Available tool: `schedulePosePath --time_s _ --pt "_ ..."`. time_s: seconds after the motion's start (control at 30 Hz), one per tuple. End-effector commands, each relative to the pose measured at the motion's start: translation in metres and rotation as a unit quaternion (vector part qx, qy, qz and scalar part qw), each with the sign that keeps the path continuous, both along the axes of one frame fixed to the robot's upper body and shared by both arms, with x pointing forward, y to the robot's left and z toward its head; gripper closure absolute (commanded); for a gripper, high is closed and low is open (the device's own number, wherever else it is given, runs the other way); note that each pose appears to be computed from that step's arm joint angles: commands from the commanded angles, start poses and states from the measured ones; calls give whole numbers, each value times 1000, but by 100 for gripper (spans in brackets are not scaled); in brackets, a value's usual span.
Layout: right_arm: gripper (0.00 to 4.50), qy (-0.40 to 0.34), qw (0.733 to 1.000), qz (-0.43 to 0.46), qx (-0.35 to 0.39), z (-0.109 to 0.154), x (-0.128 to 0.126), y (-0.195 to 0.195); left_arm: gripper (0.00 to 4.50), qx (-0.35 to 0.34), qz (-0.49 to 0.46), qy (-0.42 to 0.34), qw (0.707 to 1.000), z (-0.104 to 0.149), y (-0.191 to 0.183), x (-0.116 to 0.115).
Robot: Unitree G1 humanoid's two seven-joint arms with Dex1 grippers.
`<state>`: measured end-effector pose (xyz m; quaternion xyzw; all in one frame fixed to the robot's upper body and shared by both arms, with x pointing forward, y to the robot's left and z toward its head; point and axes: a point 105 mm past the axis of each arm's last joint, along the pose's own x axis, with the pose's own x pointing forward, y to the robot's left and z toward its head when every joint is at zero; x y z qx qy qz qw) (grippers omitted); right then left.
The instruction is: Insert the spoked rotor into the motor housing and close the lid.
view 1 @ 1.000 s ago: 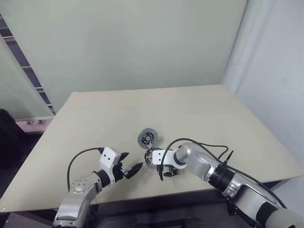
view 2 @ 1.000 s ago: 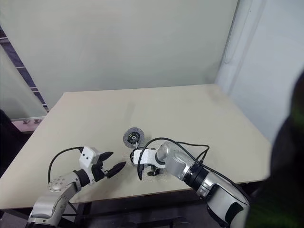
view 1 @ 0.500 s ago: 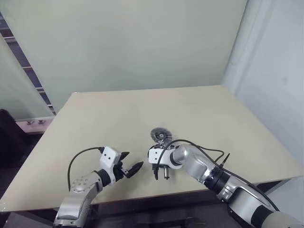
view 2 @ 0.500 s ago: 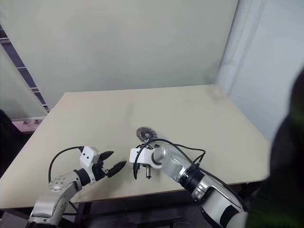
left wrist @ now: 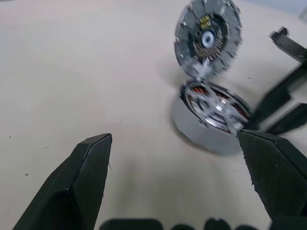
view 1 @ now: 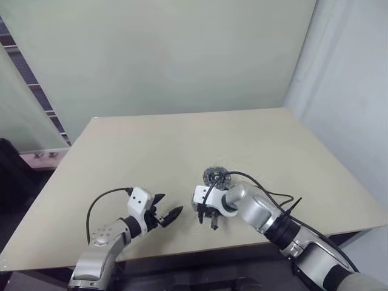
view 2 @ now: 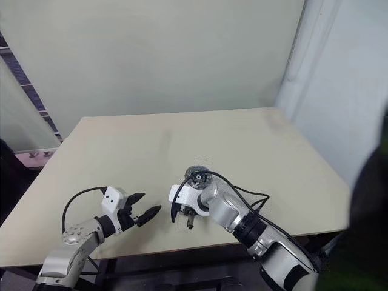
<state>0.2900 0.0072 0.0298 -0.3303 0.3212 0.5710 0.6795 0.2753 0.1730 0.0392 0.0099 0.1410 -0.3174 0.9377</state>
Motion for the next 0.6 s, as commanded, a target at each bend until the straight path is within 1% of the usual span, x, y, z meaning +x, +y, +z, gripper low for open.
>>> schedulePosePath --time_s 0.03,0.17,0.27,0.43,0.6 --pt "441 48 998 3 39 18 -14 6 0 -2 7 -26 1000 11 3 7" --pt "441 82 995 -28 56 19 -21 8 0 0 12 -25 1000 10 7 7" --pt "441 92 990 -79 78 15 -18 16 0 0 22 -27 999 11 11 7" --pt "441 101 971 -177 124 10 -11 35 0 -3 51 -25 998 10 22 0" --pt "441 120 949 -243 163 9 -7 53 0 -1 62 -19 998 7 25 -8"
